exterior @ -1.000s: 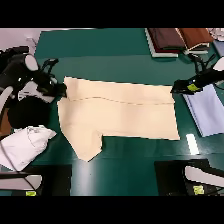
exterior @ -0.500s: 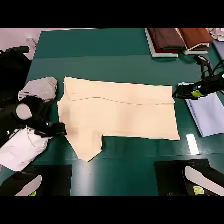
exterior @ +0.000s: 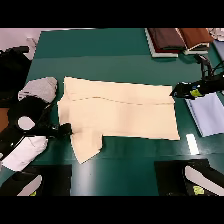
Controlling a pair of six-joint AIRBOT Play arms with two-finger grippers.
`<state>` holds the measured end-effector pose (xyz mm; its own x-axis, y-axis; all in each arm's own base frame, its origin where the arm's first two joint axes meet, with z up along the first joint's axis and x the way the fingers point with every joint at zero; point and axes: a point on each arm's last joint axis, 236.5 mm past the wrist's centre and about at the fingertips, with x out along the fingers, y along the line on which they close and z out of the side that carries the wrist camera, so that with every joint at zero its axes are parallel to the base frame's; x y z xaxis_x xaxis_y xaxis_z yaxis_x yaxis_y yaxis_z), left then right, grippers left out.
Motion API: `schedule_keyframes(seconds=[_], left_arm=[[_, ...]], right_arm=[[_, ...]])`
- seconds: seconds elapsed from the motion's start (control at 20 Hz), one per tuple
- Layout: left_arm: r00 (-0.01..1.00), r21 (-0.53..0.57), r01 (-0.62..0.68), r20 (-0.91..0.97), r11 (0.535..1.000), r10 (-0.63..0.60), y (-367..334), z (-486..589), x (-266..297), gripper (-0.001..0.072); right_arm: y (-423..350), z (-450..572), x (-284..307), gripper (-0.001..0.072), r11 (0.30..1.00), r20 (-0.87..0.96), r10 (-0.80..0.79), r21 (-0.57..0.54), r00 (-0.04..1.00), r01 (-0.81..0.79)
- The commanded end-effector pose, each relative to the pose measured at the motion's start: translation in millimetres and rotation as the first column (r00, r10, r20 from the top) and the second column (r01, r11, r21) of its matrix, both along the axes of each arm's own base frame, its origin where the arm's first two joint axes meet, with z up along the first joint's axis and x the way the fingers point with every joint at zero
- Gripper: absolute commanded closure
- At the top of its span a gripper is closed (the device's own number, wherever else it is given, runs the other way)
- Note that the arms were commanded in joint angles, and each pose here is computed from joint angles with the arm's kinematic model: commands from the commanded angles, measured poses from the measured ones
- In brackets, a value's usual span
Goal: Fold the shirts.
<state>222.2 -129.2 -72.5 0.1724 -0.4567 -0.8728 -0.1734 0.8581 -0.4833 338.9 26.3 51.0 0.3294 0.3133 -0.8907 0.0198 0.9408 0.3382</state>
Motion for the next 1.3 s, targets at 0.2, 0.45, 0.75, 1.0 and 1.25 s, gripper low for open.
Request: schedule_keyframes(seconds=[0.2, 0.45, 0.75, 1.0, 1.25], left_arm=[[0.987, 0.133, 0.152, 0.025, 0.979, -0.156, 20, 26, 6, 0.0686], [0.986, 0.126, 0.151, 0.056, 0.98, -0.159, 18, 31, 13, 0.0686], [0.986, 0.114, 0.143, 0.065, 0.983, -0.151, 15, 33, 16, 0.0685], [0.982, 0.116, 0.172, 0.054, 0.978, -0.179, 15, 32, 11, 0.0685], [0.966, 0.12, 0.233, 0.084, 0.965, -0.244, 14, 60, -5, 0.0688]], right_arm=[[-54, -69, -101, 0.0267, 0.989, -0.316, -0.135, 0.009, 0.939, 0.145], [-72, -126, -181, 0.0091, 0.91, -0.509, -0.335, 0.044, 0.793, 0.412], [-17, -140, -183, 0.0204, 0.924, -0.53, -0.208, 0.169, 0.822, 0.343], [1, -133, -148, 0.0594, 0.965, -0.414, -0.128, 0.159, 0.901, 0.21], [-3, -107, -147, 0.0697, 0.999, -0.402, 0.015, 0.05, 0.916, 0.006]])
